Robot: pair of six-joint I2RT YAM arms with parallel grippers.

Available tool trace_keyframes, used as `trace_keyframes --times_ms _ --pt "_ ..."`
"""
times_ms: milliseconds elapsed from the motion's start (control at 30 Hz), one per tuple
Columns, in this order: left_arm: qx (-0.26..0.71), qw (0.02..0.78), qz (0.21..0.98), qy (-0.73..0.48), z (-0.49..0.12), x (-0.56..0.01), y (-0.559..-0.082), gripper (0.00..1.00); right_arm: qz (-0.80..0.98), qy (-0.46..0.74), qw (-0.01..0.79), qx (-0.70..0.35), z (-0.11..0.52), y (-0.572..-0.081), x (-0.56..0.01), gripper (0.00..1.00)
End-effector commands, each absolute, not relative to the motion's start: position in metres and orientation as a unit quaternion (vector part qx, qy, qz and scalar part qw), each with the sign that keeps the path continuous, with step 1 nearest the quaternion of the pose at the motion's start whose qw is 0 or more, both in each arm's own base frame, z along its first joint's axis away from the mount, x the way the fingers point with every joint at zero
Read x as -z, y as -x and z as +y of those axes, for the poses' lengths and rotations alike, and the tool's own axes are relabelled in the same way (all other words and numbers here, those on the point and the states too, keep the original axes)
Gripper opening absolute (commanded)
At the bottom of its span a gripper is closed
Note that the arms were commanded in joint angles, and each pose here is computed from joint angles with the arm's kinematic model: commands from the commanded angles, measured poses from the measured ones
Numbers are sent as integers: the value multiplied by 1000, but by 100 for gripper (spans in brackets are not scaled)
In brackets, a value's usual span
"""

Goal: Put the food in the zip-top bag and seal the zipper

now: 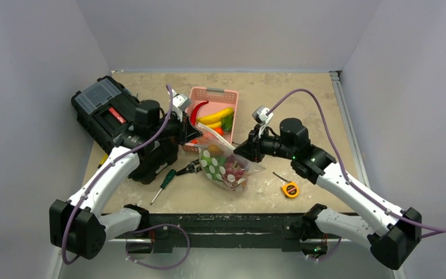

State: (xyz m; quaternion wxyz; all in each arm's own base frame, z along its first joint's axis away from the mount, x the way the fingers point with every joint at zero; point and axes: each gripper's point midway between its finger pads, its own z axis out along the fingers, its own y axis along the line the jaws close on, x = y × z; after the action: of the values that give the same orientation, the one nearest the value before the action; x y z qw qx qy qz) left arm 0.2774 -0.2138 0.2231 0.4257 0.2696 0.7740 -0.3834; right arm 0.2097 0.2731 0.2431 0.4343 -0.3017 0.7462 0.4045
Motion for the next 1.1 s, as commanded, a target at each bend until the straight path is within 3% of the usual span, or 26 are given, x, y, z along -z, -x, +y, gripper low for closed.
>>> trace_keyframes --times_ms 0,233,867,967,1067 --pt "265 484 805 -217 -172 -224 -311 0 758 291 437 -386 257 -202 -242 0" --pt "226 492 818 -195 -157 -223 -317 0 773 267 432 -381 240 -188 -239 0" --pt "230 501 811 -196 -158 -229 -313 0 795 221 411 -386 216 -160 -245 1" --pt "236 501 809 -197 -159 -229 -312 0 800 213 409 -383 213 -159 -245 8" --pt "246 501 805 -201 -163 -231 -311 0 802 202 418 -376 211 -163 -246 23"
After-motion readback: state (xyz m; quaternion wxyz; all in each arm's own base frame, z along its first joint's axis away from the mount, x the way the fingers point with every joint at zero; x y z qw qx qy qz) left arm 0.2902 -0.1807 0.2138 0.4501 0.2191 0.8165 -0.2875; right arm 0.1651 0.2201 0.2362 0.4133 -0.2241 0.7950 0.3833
